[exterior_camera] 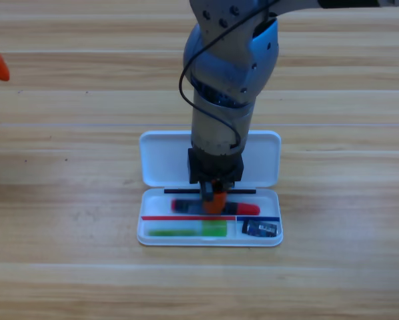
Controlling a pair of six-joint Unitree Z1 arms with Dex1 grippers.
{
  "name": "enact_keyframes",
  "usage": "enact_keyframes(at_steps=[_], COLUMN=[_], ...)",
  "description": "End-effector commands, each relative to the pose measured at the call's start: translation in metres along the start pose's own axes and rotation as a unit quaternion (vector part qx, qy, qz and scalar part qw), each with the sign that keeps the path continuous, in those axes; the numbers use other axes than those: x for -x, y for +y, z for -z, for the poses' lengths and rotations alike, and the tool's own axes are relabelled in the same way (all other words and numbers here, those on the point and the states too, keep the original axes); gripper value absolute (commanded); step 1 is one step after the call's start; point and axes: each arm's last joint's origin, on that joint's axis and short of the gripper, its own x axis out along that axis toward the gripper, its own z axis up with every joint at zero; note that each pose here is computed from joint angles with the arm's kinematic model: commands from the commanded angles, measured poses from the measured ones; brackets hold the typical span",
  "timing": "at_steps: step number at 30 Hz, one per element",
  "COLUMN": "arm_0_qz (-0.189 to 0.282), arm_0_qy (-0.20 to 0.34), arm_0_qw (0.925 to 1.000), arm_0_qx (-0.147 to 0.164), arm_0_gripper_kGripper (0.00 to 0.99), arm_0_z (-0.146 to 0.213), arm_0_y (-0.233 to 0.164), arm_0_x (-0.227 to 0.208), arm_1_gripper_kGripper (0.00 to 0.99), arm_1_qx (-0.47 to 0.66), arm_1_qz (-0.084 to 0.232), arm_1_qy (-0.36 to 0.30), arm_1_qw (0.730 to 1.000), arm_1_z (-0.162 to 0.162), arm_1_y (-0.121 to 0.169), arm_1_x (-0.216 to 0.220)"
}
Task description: Clean up eraser and pencils
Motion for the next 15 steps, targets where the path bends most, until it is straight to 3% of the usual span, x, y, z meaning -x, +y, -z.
enact_keyframes(at_steps=[1, 5, 11, 15], arm_0_qz=[0.008, 0.011, -0.003, -0.014], arm_0_qy=[-0.003, -0.004, -0.03, -0.068], arm_0_qw=[0.9999, 0.9999, 0.9995, 0.9976], arm_0_qx=[0.011, 0.012, 0.008, 0.004], arm_0_gripper_kGripper=[0.989, 0.989, 0.968, 0.865], arm_0_z=[0.003, 0.002, -0.01, -0.027], arm_0_y=[0.014, 0.017, 0.034, 0.065], arm_0_x=[-0.009, -0.011, -0.005, -0.005], arm_1_gripper_kGripper=[0.905, 0.934, 0.939, 0.939], arm_1_qx=[-0.006, -0.029, -0.04, -0.071], arm_1_qz=[-0.001, -0.003, -0.028, 0.006], arm_1_qy=[-0.011, -0.067, -0.2, -0.276], arm_1_qw=[1.0, 0.997, 0.979, 0.959], arm_1_z=[0.01, 0.032, 0.083, 0.125], arm_1_y=[0.011, 0.027, 0.075, 0.106], arm_1_x=[0.03, 0.09, 0.172, 0.204])
